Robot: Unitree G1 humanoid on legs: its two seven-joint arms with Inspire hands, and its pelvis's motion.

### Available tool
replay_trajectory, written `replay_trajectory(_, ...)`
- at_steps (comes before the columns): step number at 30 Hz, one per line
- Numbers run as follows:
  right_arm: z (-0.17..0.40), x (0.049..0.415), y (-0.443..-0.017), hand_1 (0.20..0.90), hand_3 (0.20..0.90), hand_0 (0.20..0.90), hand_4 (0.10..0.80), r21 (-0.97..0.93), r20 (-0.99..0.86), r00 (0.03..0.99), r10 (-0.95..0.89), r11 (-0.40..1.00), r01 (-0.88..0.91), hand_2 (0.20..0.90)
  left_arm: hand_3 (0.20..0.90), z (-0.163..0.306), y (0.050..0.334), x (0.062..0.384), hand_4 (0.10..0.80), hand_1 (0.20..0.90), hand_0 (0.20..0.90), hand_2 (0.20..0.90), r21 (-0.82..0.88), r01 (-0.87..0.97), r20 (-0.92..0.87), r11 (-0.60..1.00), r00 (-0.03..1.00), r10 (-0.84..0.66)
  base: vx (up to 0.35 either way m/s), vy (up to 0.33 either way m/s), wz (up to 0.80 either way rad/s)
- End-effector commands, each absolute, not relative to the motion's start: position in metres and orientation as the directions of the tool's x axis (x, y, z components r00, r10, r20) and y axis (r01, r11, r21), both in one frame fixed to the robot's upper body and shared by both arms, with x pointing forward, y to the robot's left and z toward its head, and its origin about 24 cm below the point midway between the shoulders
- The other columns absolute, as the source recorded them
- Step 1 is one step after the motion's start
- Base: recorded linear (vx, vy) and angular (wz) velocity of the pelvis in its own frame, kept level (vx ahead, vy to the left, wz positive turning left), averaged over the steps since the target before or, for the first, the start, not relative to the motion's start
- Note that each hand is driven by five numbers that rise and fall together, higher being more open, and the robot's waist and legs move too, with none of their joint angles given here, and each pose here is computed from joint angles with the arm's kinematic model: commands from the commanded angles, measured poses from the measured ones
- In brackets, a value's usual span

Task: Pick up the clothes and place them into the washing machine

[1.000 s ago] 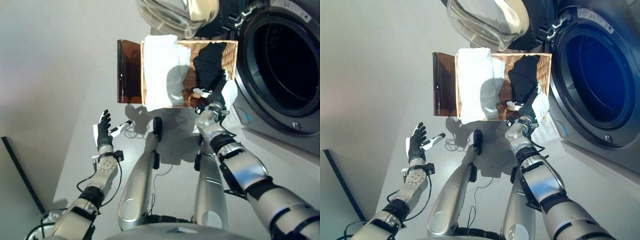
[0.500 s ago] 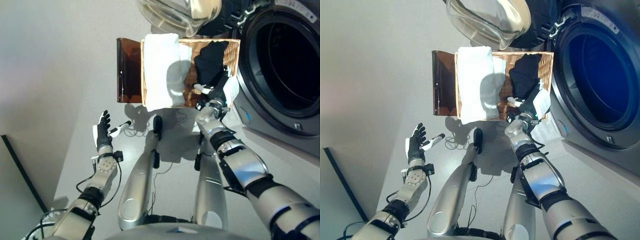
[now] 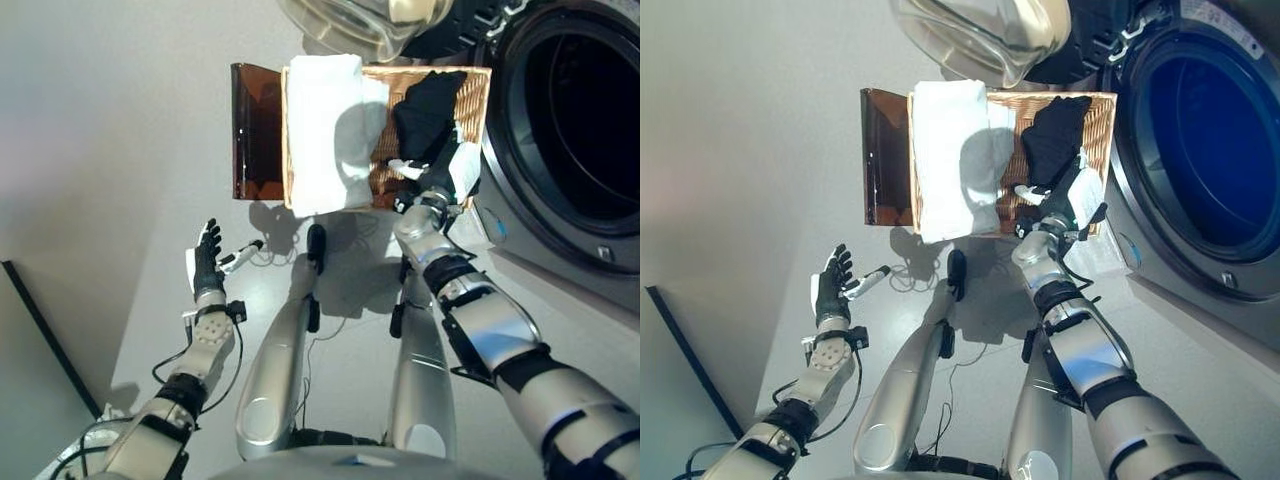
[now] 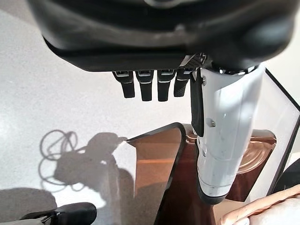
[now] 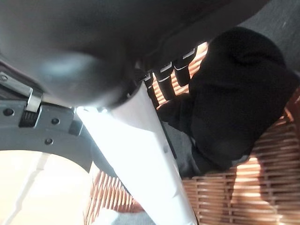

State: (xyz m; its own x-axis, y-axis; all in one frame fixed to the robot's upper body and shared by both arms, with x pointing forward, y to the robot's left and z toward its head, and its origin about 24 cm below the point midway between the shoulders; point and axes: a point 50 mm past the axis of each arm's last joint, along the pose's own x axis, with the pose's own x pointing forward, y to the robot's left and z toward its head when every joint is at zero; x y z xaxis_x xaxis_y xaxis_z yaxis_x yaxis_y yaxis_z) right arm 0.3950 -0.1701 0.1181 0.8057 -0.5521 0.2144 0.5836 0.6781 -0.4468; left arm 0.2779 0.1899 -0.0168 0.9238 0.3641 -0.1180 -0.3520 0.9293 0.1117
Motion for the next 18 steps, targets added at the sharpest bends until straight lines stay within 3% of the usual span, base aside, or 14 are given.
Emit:
replay_trajectory(1,0.168,0.408,-0.171,0.900,0.900,0.900,0.800,-0.358,0.326,0.772,-0.546,0.685,0.635,0.900,0.900,0.003,0.210,0.274,0.800,0.900,0.900,0.900,0.105,-0.384,0.004,0.917,0.923,0.386,0.000,0.000,0.00)
replay_trajectory(18,0.196,0.415,-0.190,0.900,0.900,0.900,0.800,-0.299,0.293,0.754,-0.588,0.693,0.657,0.900,0.900,0.028,0.215,0.276,0.800,0.900,0.900,0.900,0.055,-0.358,0.105,0.932,0.930,0.351,-0.007,0.009,0.02)
